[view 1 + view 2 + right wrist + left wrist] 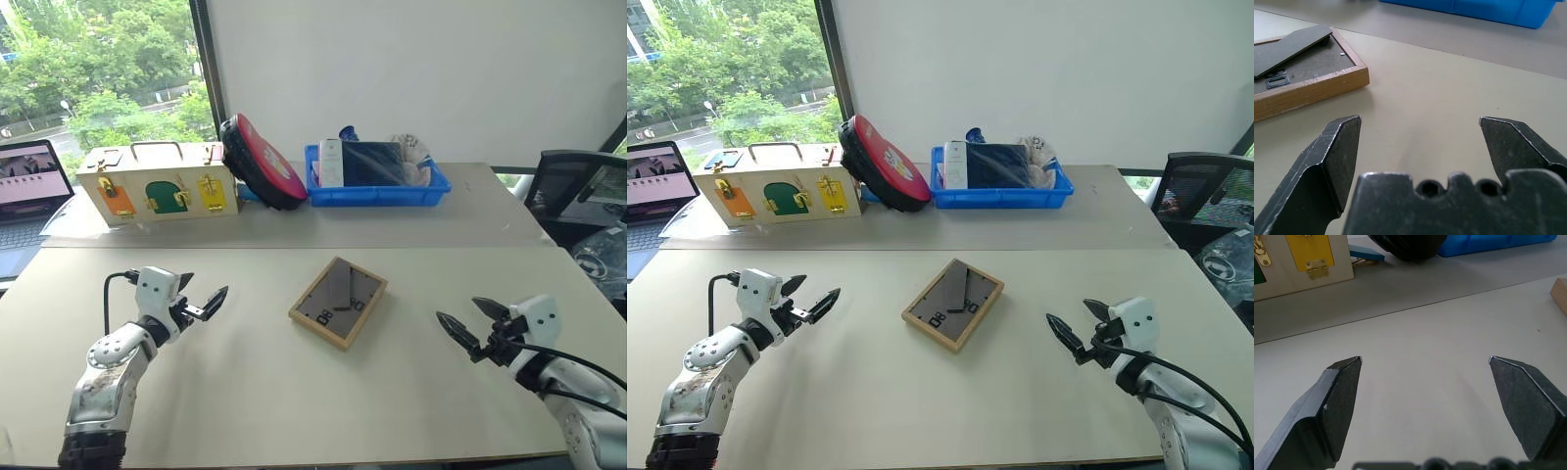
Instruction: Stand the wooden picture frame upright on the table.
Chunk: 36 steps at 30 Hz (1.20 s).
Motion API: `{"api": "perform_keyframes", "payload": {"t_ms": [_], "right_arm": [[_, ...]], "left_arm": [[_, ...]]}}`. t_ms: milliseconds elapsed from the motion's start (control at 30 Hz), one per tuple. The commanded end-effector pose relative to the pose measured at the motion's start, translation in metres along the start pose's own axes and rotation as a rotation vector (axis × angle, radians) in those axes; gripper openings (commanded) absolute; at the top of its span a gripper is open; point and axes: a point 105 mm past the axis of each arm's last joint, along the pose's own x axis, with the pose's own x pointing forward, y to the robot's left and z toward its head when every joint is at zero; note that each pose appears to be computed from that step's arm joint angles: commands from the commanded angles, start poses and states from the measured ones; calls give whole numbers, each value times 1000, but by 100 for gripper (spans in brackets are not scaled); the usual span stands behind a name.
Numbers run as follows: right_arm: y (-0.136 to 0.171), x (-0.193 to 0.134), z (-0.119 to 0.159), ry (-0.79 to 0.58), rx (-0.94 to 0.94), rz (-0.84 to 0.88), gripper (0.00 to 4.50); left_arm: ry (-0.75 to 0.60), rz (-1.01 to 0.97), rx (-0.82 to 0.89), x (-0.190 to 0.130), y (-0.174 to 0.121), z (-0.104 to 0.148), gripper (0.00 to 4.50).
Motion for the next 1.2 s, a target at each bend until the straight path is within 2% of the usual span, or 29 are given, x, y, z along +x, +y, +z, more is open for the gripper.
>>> {"api": "perform_keyframes", "payload": {"t_ms": [33, 167, 267, 300, 333, 500, 633, 733, 867, 1000, 1200], "right_arm": [[-3, -3, 22, -60, -24, 13, 448], [10, -11, 52, -64, -8, 156, 448], [22, -22, 61, 6, -43, 250, 379], [24, -25, 61, 28, -51, 262, 332], [25, -26, 60, 49, -49, 264, 307], [25, -21, 52, 137, -83, 219, 125], [25, -8, 41, 225, -93, 190, 3], [31, 10, 35, 253, -79, 184, 3], [37, 30, 26, 297, -86, 196, 3], [40, 48, 19, 312, -99, 208, 3], [51, 70, -8, 385, -156, 295, 3]], "left_arm": [[-51, -72, 28, 4, 1, 21, 450], [-83, -335, -14, 17, -13, 53, 450], [-62, -473, 27, 28, -22, 65, 379], [-55, -492, 46, 33, -23, 67, 330], [-44, -506, 70, 39, -24, 68, 307], [16, -602, 181, 84, -47, 63, 116], [41, -638, 258, 121, -77, 59, 0], [102, -672, 358, 139, -104, 39, 0], [144, -744, 448, 144, -131, 20, 0], [151, -788, 472, 141, -139, 14, 0], [179, -860, 449, 127, -131, 5, 0]]}}
